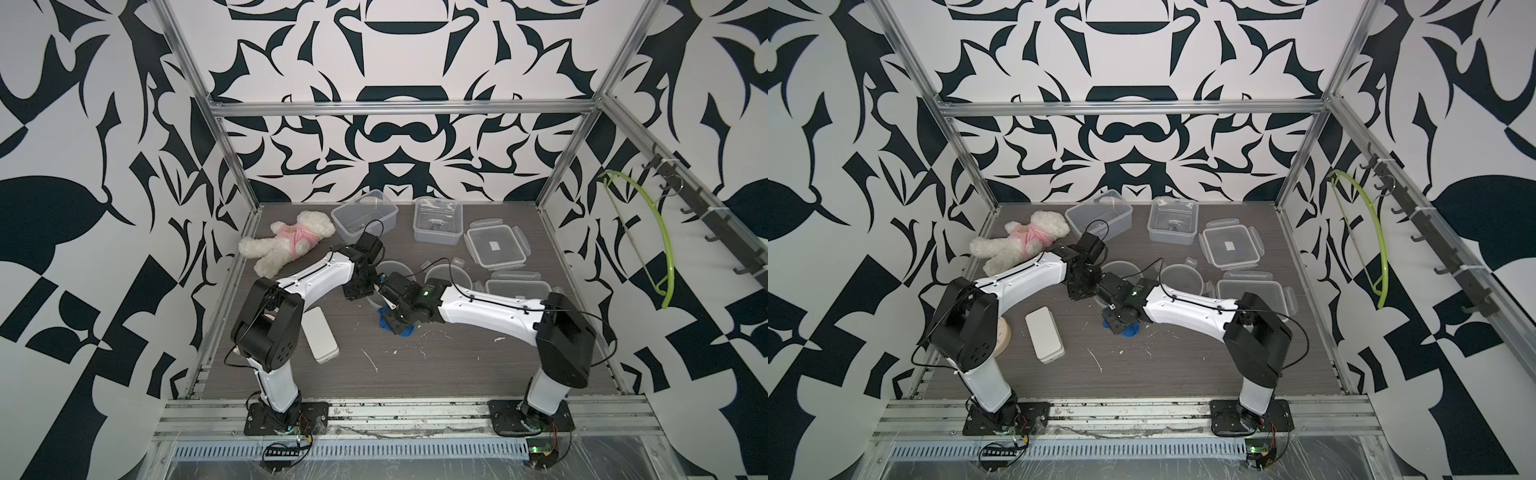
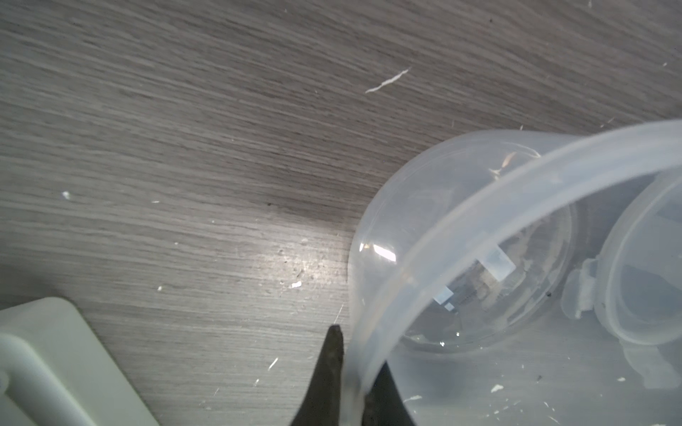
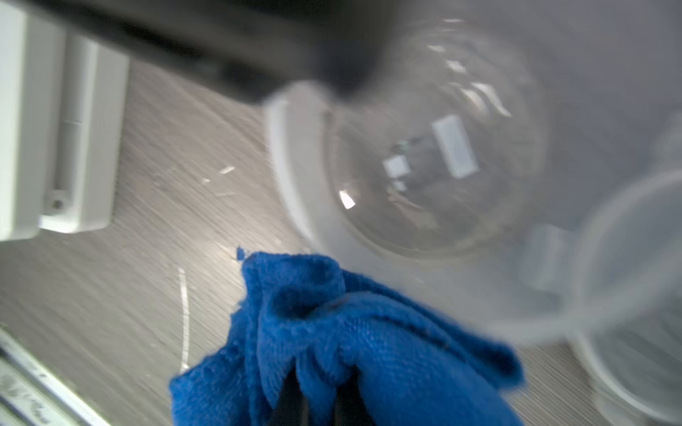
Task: Wipe the insides of the lunch boxes
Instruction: Pick up the lunch box from the center of the board.
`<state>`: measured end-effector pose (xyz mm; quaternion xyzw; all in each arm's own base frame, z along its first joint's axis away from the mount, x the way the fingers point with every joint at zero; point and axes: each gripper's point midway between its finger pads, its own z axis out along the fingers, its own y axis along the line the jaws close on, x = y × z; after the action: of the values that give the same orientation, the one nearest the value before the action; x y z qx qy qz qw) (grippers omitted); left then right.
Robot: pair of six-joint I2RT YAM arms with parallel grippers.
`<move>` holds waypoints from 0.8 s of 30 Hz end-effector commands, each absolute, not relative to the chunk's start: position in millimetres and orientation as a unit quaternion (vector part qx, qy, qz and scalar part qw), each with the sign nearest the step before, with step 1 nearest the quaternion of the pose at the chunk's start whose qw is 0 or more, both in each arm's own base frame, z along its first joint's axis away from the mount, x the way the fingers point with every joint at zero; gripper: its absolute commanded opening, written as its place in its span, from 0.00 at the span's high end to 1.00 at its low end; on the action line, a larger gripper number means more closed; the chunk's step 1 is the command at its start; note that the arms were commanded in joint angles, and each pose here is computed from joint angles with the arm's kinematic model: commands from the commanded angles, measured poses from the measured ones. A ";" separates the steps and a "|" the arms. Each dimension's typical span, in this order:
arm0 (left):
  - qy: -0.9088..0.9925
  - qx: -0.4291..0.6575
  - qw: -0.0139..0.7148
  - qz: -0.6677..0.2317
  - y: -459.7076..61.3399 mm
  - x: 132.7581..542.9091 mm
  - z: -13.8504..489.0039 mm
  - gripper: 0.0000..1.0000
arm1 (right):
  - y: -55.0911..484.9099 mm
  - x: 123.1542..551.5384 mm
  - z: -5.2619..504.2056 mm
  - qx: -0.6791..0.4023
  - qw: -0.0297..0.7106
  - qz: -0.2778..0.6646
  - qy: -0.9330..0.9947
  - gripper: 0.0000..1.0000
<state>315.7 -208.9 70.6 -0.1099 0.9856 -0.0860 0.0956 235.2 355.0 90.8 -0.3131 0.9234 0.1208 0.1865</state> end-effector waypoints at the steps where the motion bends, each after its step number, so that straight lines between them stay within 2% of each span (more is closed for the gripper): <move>1: 0.983 -0.103 0.090 -0.120 -224.9 316.6 82.4 0.94 | 410.0 254.2 128.1 -0.313 0.242 0.218 0.892 1.00; 5: 0.984 -0.100 0.088 -0.118 -223.8 314.2 81.3 0.95 | 413.8 261.9 162.4 -0.298 0.290 0.269 0.869 1.00; 12: 0.984 -0.097 0.090 -0.121 -223.9 314.0 82.4 0.95 | 311.8 321.9 217.3 -0.162 0.390 0.241 0.874 1.00; 16: 0.983 -0.098 0.091 -0.124 -224.8 313.8 83.7 0.95 | 296.9 352.8 205.8 -0.139 0.370 0.212 0.894 1.00; 20: 0.982 -0.101 0.094 -0.128 -225.0 313.8 87.1 0.95 | 320.0 374.9 169.3 -0.146 0.334 0.213 0.906 1.00; 24: 0.981 -0.102 0.098 -0.131 -225.0 313.9 91.3 0.95 | 357.5 378.1 135.0 -0.153 0.278 0.268 0.910 1.00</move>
<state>314.2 -221.4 71.6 -0.1060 0.9841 -0.1133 0.0867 384.0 328.5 139.5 -0.1439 0.9155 0.2130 0.3093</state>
